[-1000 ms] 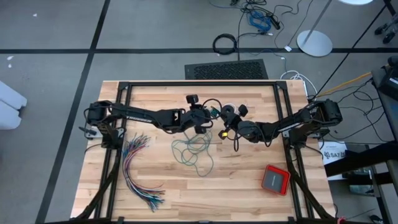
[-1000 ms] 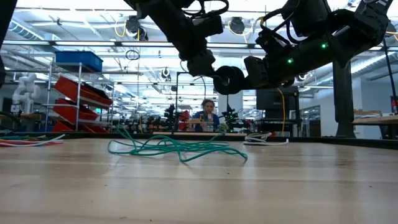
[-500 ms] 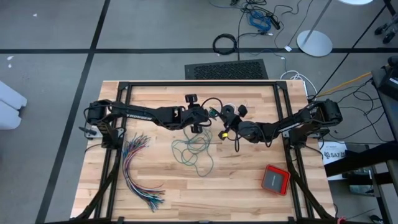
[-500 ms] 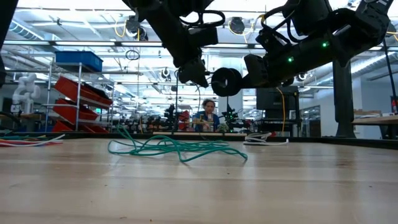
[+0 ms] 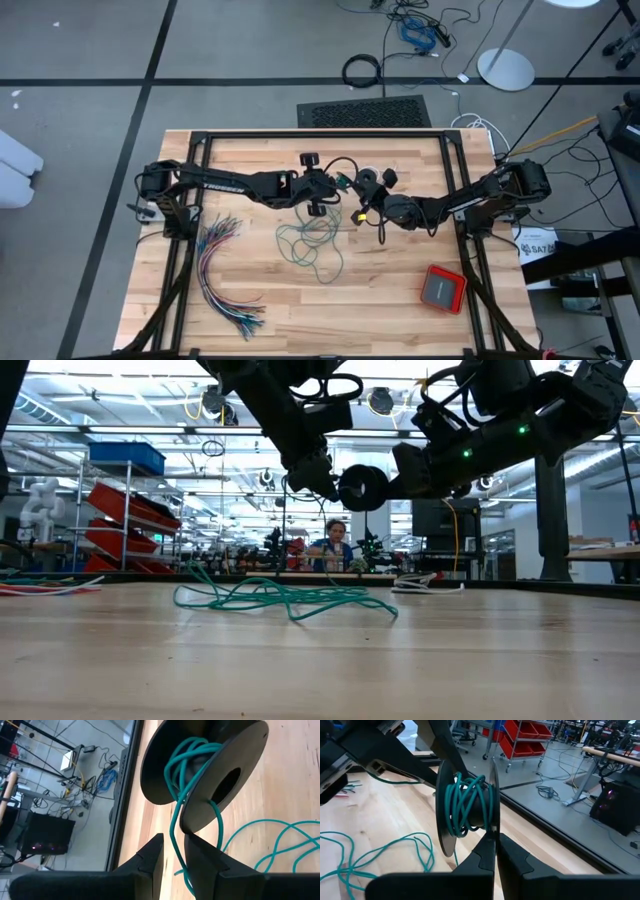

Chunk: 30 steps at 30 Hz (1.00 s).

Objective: Coil cords
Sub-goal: Coil the green wire onto the spool

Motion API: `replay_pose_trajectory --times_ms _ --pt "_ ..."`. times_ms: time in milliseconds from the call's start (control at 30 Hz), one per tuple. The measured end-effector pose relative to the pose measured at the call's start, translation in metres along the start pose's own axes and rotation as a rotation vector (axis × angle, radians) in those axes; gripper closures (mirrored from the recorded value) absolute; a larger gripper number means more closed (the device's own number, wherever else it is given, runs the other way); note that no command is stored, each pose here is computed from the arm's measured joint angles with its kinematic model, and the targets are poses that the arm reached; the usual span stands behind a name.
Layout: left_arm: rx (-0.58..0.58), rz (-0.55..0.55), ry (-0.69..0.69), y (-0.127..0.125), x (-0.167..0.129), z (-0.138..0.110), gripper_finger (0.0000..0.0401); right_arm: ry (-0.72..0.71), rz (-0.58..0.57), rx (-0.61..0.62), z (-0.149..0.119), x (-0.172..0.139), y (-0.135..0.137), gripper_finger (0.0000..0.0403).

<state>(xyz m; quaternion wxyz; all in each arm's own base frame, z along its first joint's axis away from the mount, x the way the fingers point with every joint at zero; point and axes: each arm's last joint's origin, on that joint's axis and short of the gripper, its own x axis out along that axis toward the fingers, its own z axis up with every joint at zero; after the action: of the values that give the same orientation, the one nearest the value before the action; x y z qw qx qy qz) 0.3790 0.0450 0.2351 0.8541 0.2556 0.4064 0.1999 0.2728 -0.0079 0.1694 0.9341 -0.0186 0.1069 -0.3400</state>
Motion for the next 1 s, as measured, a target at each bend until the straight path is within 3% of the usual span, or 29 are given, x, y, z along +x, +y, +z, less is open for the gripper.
replay_pose_trajectory --times_ms 333,633,1000 --pt "0.000 -0.009 -0.010 0.002 -0.003 0.001 0.0316 0.062 -0.035 -0.012 -0.008 0.001 -0.003 0.0403" --pt "-0.027 -0.224 -0.090 -0.004 -0.005 0.003 0.0316 0.162 -0.009 0.001 -0.018 0.003 -0.008 0.0403" --pt "-0.079 -0.146 -0.031 0.014 0.005 -0.006 0.0316 0.277 0.030 0.004 -0.029 0.002 -0.010 0.0403"
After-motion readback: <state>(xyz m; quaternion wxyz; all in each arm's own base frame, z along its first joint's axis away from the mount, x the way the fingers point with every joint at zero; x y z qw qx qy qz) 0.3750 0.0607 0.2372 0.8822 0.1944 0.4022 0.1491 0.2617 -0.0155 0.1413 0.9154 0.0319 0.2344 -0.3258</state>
